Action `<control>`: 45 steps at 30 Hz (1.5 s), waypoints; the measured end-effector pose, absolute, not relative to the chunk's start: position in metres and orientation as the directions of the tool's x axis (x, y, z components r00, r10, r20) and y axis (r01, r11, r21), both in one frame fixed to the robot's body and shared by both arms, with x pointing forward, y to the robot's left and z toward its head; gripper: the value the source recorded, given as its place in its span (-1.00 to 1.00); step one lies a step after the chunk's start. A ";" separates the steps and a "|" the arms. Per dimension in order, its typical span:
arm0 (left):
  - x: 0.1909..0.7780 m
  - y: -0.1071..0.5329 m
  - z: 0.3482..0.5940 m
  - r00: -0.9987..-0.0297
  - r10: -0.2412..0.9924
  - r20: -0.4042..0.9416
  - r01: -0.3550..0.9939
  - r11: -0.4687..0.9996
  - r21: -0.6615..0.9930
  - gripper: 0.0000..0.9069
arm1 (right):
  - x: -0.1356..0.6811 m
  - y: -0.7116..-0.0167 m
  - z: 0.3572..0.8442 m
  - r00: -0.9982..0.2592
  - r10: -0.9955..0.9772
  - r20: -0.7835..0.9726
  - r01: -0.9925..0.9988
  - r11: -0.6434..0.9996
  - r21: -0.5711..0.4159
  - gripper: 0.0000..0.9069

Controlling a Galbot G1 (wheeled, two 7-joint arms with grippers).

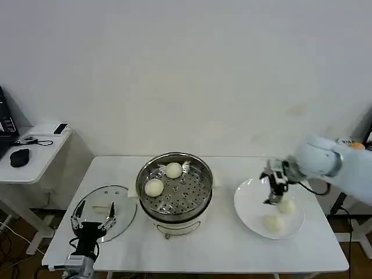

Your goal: Take steamed baozi put them in steamer then cover it.

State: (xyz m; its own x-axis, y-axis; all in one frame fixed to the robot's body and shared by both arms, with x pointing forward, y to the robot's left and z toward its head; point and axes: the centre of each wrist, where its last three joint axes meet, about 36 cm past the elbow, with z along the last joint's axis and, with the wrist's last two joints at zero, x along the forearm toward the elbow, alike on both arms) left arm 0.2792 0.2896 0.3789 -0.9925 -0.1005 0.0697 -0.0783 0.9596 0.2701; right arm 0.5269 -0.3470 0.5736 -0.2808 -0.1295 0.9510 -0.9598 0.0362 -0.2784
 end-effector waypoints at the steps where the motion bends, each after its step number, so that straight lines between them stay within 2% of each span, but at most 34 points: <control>1: 0.279 0.290 0.378 -0.992 -0.102 0.071 -0.079 0.959 0.271 1.00 | 0.525 -0.351 0.567 -0.276 -0.124 0.953 -0.961 0.034 -0.273 1.00; 15: 0.276 0.294 0.371 -0.989 -0.117 0.092 -0.087 0.956 0.279 1.00 | 0.516 -0.380 0.499 -0.199 -0.069 0.977 -0.980 0.016 -0.199 1.00; 32: 0.277 0.298 0.370 -0.988 -0.124 0.092 -0.093 0.954 0.285 1.00 | 0.523 -0.384 0.463 -0.161 -0.068 0.985 -0.987 0.038 -0.159 1.00; 35: 0.278 0.299 0.370 -0.988 -0.123 0.091 -0.092 0.953 0.287 1.00 | 0.525 -0.383 0.460 -0.158 -0.068 0.985 -0.987 0.046 -0.155 0.69; 45: 0.279 0.299 0.370 -0.988 -0.125 0.090 -0.095 0.954 0.285 1.00 | 0.530 -0.379 0.458 -0.146 -0.073 0.986 -0.987 0.076 -0.141 0.40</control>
